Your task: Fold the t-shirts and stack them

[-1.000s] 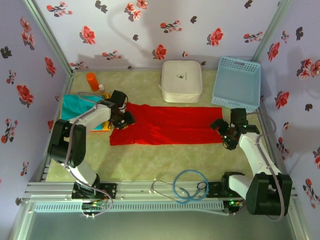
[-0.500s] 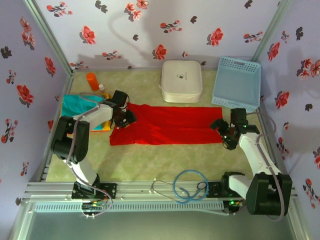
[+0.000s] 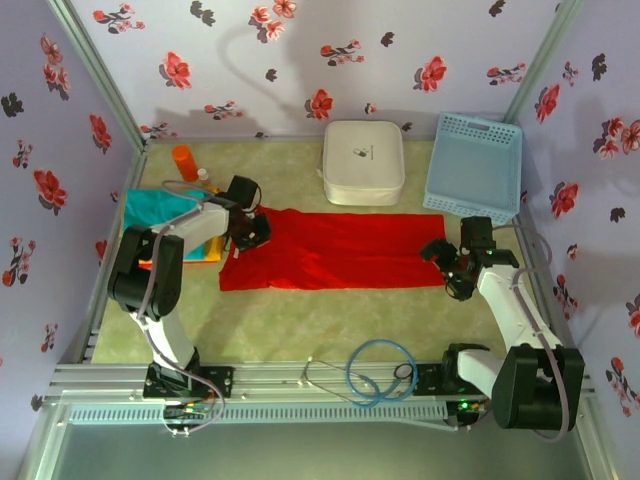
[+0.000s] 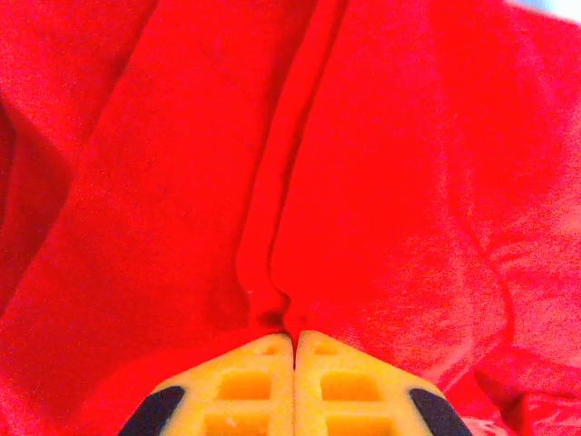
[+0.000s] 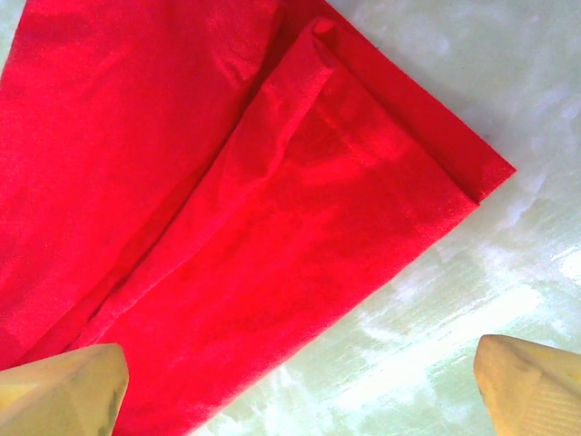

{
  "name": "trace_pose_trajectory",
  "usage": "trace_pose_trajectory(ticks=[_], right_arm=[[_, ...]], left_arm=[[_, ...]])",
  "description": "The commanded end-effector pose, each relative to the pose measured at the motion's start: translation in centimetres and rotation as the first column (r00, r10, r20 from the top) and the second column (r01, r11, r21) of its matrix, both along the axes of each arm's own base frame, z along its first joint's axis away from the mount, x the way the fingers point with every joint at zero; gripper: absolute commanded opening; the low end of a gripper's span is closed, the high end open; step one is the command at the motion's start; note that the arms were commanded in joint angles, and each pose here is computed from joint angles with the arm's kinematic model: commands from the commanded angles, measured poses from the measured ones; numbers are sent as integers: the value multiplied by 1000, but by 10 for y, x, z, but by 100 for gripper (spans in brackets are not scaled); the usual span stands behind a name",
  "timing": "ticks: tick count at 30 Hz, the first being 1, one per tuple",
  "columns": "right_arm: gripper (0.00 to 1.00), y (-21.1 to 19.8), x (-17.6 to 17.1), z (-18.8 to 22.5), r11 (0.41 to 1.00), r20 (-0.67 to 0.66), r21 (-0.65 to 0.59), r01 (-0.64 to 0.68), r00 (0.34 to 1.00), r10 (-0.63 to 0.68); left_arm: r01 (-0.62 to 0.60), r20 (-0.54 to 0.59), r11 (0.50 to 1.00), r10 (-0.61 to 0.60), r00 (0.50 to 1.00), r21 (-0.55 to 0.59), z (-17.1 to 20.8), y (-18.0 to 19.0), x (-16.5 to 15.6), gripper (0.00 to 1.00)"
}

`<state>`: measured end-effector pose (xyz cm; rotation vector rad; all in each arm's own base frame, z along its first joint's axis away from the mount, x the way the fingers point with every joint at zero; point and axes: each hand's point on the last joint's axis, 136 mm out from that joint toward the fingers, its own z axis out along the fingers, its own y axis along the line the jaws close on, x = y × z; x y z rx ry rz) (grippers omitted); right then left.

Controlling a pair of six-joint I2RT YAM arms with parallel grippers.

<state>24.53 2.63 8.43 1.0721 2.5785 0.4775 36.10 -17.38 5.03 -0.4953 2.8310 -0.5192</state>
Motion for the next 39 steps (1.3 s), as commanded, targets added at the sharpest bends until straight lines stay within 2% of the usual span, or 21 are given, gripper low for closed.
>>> trace_pose_trajectory(ticks=[1,8,18,21,26,28,31,35,37,39], right_arm=[[98,-2,-3,1,1000,-23,-25,-15,1000,14],[98,-5,1,11,998,-15,-47,-29,999,29],[98,-5,0,9,997,-34,-56,-51,998,49],[98,-5,-1,7,997,-40,-56,-55,998,53],[99,-9,-2,5,996,-39,-73,-42,998,40],[99,-11,-3,2,995,-45,-85,-47,998,44],[98,-20,-5,-2,989,-89,-135,-53,995,41],[89,-37,-12,-11,984,-138,-175,-27,990,2],[79,-44,-17,-16,984,-155,-177,-1,988,-27],[76,-49,-20,-21,982,-164,-187,17,985,-48]], left_arm=[[16,47,1000,-17,999,21,20,-4,9,2],[81,85,996,-84,993,46,40,-25,31,2],[160,94,984,-167,981,83,40,-53,63,3],[178,94,980,-186,978,94,37,-59,67,8],[256,93,958,-268,959,126,33,-76,70,29],[278,65,947,-291,954,164,34,-71,63,42],[275,60,940,-292,954,203,45,-52,44,49],[235,62,951,-252,966,200,59,-17,3,50],[212,47,958,-224,973,193,61,5,-23,48],[185,21,968,-191,981,168,58,24,-48,44]])
